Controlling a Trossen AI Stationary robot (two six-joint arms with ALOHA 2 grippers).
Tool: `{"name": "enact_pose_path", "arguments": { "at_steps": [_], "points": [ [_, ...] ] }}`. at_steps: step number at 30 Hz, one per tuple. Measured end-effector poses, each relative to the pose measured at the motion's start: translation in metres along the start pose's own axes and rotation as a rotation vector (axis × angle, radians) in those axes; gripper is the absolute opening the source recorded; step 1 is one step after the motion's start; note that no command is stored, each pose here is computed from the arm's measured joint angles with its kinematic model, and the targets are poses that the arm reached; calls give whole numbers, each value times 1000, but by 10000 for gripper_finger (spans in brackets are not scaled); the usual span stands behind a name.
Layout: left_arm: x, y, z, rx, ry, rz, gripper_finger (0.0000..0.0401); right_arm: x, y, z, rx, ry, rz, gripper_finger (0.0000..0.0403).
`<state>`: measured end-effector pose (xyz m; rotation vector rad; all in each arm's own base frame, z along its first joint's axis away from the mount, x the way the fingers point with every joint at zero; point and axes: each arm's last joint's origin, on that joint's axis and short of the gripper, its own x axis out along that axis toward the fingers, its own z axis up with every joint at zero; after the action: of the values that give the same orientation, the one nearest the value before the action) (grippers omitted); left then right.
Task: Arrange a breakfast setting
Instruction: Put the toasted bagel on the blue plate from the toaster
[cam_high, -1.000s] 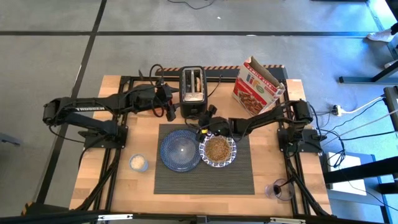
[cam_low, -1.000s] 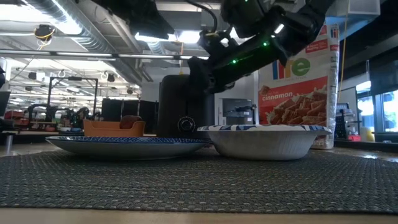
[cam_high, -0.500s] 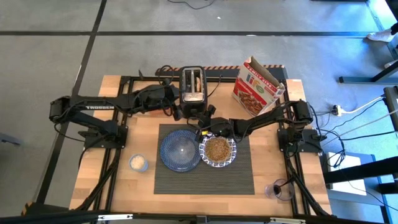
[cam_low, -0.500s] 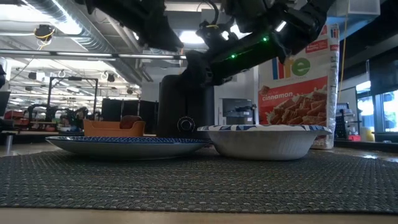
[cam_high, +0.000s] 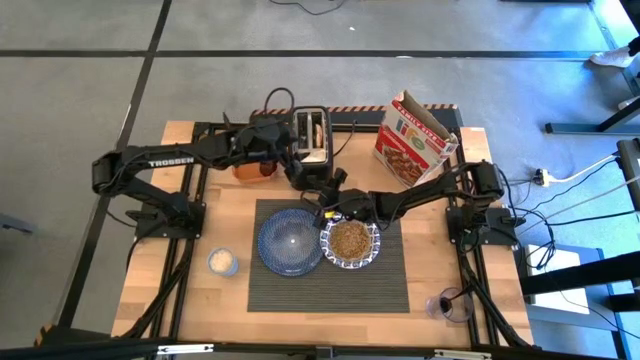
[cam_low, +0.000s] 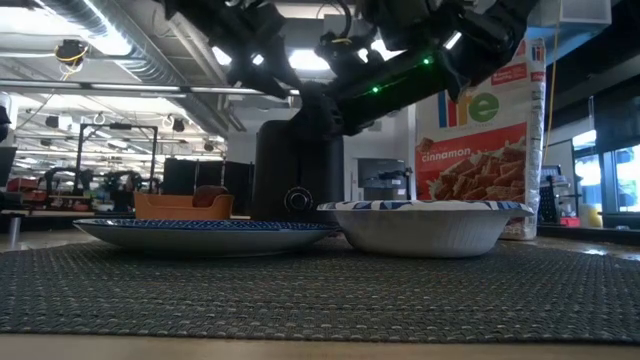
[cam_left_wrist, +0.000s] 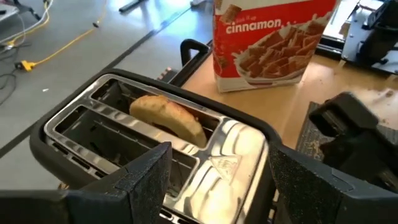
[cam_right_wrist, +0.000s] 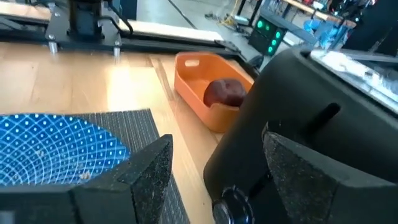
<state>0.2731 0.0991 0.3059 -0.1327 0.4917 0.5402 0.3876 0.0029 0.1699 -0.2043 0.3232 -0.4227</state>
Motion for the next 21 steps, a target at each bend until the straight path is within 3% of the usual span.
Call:
{"name": "enact_pose_path", "arguments": {
  "at_steps": [8,15,21],
  "points": [
    [0,-1,3,-1,-14,-5,263,-1,1,-10,-8,96,-15,255],
    [0,-1,3,-1,-16,-6,263,4,-10,-9,12,83,-73,255],
    [0,-1,3,2,-16,-5,263,6,-12,-7,21,60,-22,255]
  ]
}}
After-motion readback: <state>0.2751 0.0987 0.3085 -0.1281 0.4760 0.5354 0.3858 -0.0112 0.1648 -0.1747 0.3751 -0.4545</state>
